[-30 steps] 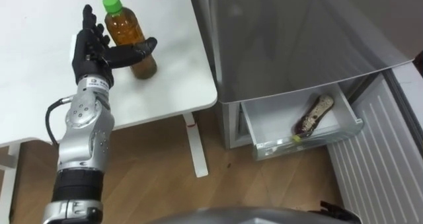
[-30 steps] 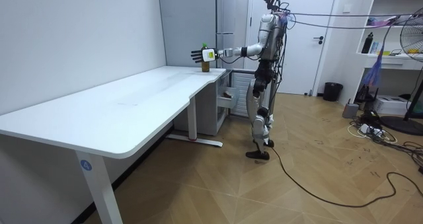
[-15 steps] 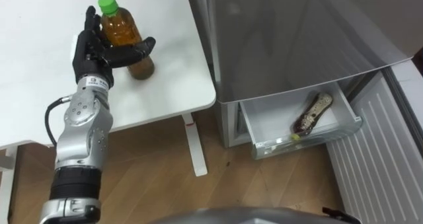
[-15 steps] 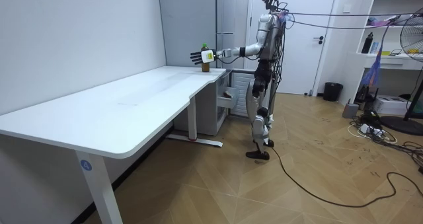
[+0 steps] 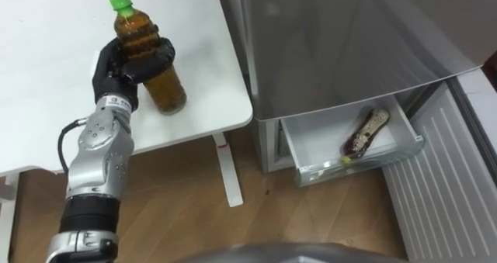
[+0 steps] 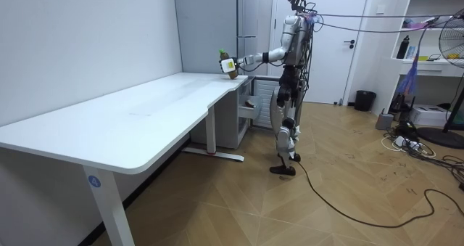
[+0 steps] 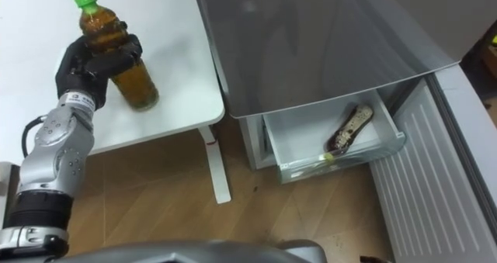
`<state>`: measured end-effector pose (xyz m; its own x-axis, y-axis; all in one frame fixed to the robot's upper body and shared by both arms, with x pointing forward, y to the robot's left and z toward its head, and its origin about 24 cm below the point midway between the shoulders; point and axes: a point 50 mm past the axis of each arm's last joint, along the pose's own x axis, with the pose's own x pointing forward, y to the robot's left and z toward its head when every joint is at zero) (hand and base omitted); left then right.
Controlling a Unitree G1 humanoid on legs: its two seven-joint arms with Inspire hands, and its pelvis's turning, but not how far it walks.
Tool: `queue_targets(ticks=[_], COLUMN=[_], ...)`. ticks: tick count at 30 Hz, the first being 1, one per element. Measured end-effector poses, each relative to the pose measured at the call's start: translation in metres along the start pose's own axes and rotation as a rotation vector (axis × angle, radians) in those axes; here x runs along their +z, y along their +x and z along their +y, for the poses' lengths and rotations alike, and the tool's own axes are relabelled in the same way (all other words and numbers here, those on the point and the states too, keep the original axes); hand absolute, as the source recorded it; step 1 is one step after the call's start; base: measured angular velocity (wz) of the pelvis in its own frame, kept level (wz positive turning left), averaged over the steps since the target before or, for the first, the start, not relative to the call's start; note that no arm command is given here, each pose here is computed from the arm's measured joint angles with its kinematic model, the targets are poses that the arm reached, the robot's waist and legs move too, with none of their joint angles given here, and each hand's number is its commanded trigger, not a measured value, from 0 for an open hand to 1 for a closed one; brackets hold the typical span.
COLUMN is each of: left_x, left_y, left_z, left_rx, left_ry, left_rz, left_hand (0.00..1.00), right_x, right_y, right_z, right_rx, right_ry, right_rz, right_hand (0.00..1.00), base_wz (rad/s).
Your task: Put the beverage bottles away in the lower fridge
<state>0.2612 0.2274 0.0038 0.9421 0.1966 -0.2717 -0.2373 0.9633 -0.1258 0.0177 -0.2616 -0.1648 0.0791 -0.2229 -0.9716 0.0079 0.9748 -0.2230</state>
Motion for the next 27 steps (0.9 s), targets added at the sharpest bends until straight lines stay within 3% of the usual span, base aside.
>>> queue_targets(ticks=[15,27], left_x=[0.008,0.042], left_y=[0.0,-0.012], left_z=[-0.002,-0.028], left_rx=[-0.008,-0.134], left_ry=[0.027,0.067], left_rz=[-0.023,-0.173], left_hand=[0.96,0.93], right_x=[-0.003,-0.009], right_y=[0.0,0.0], right_z=[0.003,0.01], right_rx=[0.019,0.054], right_ry=[-0.069,-0.108], right_rz=[0.045,0.09], right_hand=[0.0,0.0], base_wz=[0.0,0.01])
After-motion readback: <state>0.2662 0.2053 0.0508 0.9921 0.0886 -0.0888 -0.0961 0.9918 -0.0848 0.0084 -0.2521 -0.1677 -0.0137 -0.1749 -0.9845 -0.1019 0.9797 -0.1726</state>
